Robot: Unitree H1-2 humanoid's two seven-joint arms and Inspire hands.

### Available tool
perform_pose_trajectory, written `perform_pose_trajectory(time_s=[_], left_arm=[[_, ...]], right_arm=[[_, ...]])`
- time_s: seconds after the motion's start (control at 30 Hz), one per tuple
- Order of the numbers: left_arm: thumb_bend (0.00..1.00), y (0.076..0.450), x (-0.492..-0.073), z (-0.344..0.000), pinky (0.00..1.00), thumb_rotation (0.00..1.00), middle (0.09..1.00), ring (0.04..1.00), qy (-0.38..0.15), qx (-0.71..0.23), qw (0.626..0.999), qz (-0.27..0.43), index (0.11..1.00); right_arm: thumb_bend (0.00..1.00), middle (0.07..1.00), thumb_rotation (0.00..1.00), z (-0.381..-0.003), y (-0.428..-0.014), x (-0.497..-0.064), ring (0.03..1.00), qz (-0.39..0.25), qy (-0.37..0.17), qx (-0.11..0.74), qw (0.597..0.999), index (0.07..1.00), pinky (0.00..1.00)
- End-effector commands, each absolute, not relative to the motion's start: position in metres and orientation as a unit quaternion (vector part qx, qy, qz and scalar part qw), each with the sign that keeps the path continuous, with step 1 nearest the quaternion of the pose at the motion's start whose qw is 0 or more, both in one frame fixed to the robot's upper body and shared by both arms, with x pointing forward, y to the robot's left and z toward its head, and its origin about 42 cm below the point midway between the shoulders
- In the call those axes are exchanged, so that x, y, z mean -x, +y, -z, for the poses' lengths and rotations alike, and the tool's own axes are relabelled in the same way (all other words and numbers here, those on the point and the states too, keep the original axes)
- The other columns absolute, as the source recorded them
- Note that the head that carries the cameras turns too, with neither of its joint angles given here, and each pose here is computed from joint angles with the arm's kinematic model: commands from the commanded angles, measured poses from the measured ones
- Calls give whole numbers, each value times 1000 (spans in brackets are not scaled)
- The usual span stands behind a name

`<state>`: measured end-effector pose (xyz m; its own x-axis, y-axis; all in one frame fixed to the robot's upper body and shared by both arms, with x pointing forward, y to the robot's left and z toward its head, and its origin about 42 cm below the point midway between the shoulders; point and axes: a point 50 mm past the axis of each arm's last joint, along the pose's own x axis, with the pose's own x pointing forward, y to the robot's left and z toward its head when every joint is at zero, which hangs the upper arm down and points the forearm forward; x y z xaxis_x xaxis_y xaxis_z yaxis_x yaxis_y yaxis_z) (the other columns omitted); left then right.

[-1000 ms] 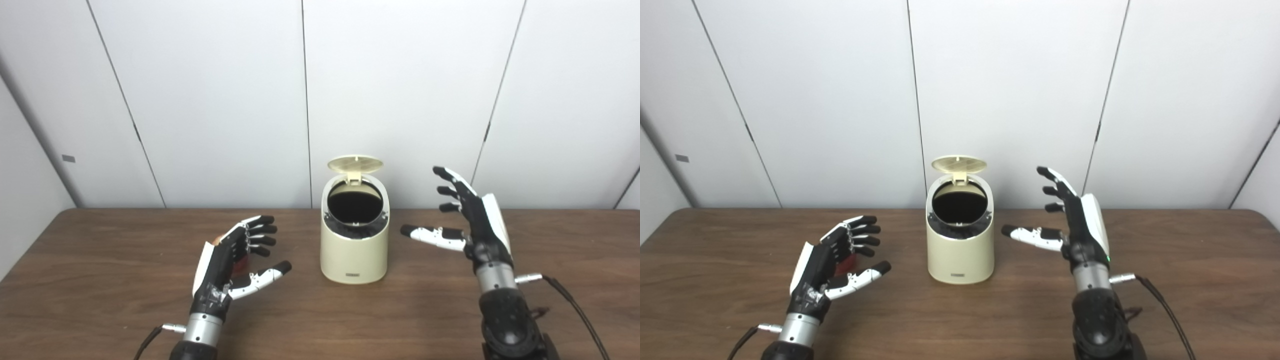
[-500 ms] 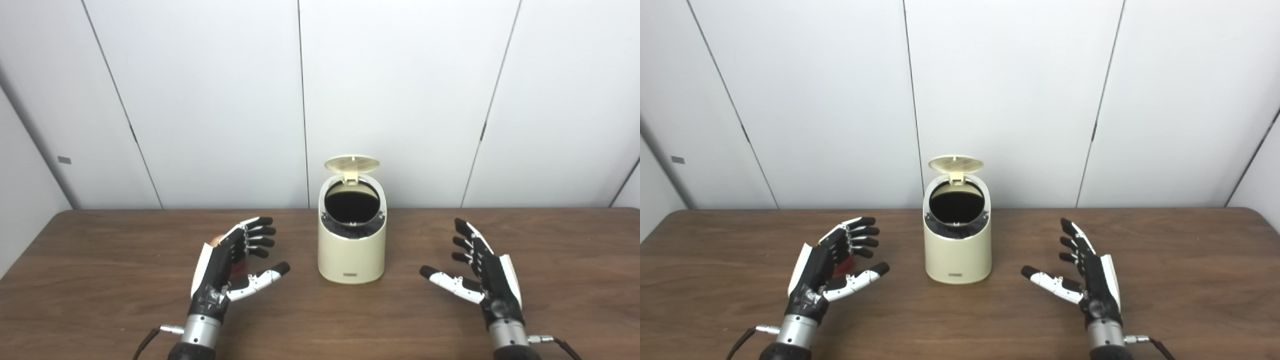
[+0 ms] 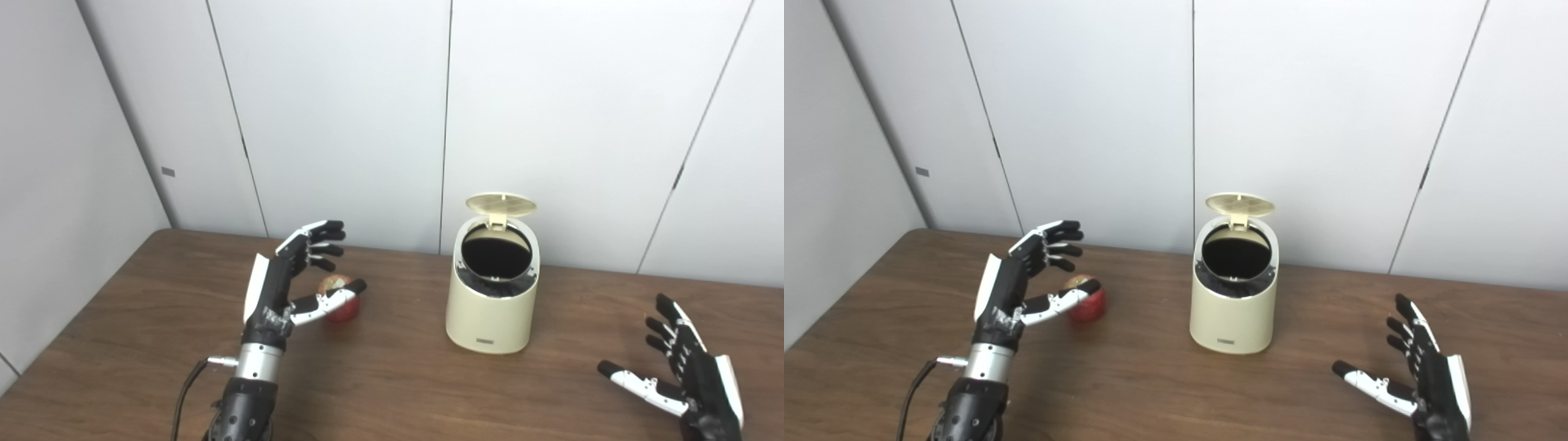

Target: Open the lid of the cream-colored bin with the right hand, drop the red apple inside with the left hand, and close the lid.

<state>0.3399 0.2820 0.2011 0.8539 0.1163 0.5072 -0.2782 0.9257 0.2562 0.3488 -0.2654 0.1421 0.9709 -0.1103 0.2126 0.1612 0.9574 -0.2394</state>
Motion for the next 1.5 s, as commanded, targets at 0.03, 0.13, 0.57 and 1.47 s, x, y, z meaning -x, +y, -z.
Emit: perform_pose_trajectory(time_s=[0.03,0.13,0.57,1.47], left_arm=[[719,280,-344,-217,588,41,771,717,-287,-189,928,-141,788],[738,283,-346,-214,600,57,780,739,-280,-220,920,-162,801],[885,288,-356,-197,706,217,832,820,-167,-336,911,-169,845],[824,289,-376,-163,712,188,857,824,-107,-354,916,-153,874]], right_arm=[[767,921,113,-165,-263,-354,857,64,-138,134,979,907,788],[777,916,124,-167,-262,-352,853,62,-140,134,979,902,787],[759,911,100,-179,-256,-346,844,58,-138,137,979,898,774],[736,906,63,-192,-250,-336,825,50,-134,143,979,886,737]])
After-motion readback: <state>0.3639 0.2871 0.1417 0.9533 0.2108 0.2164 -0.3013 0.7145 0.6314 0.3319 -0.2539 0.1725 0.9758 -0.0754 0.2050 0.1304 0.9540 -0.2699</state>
